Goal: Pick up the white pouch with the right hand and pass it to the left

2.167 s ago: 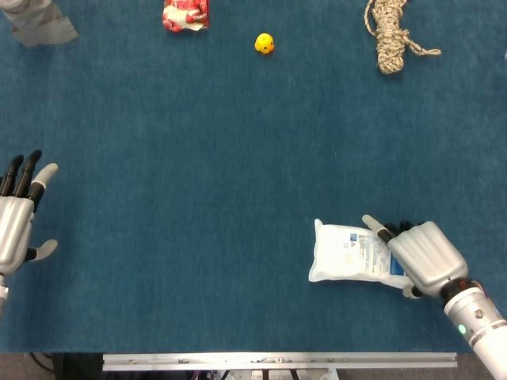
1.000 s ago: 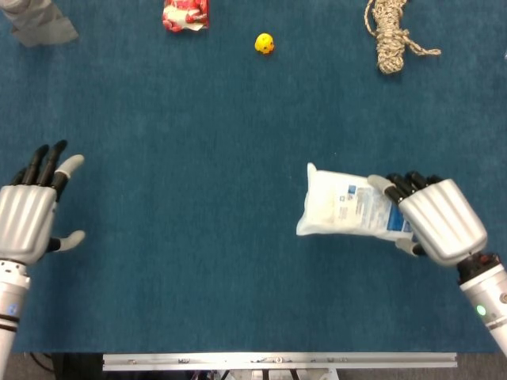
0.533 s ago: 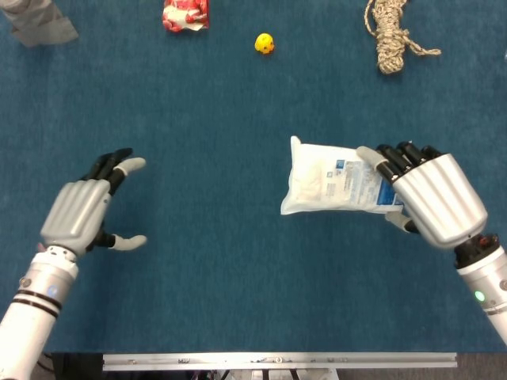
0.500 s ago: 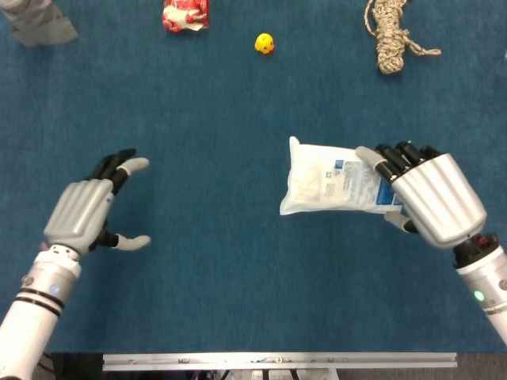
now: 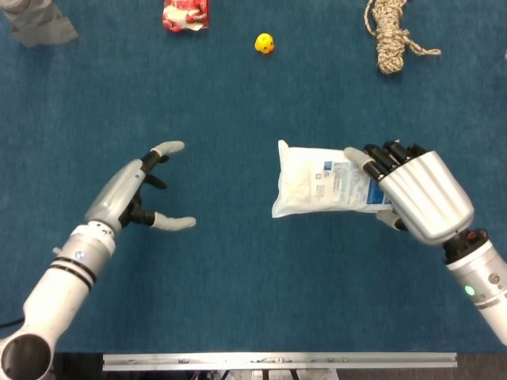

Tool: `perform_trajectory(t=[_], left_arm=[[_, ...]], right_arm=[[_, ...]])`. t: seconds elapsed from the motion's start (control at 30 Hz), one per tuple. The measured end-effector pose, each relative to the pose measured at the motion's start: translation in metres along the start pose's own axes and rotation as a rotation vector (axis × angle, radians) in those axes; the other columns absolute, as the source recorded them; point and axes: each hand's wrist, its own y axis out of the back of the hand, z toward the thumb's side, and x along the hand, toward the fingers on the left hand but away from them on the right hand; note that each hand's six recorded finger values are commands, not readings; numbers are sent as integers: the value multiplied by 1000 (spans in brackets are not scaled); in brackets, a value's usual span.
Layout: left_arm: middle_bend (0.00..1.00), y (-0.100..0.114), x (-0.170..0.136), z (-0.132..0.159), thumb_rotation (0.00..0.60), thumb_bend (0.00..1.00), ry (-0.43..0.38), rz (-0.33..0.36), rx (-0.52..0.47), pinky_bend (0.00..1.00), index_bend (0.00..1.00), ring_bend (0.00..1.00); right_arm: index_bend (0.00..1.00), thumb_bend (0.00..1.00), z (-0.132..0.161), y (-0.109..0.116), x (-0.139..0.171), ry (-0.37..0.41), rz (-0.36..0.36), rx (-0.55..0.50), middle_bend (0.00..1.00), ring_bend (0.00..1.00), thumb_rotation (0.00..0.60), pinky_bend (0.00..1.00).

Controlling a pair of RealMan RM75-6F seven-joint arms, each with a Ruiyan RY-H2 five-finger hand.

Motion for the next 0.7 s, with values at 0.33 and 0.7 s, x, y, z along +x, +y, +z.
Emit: perform_trajectory(t=[0.33,0.7], left_arm=[[109,-21,18,32,600,0,14,-116,-187,315,115,139],[109,-44,26,55,542,0,24,-220,-234,316,115,140]], right_arm=[[400,0,0,-5,-1,1,16,8,499,544,600,593],[400,0,1,-9,-3,7,27,13,499,544,600,593]])
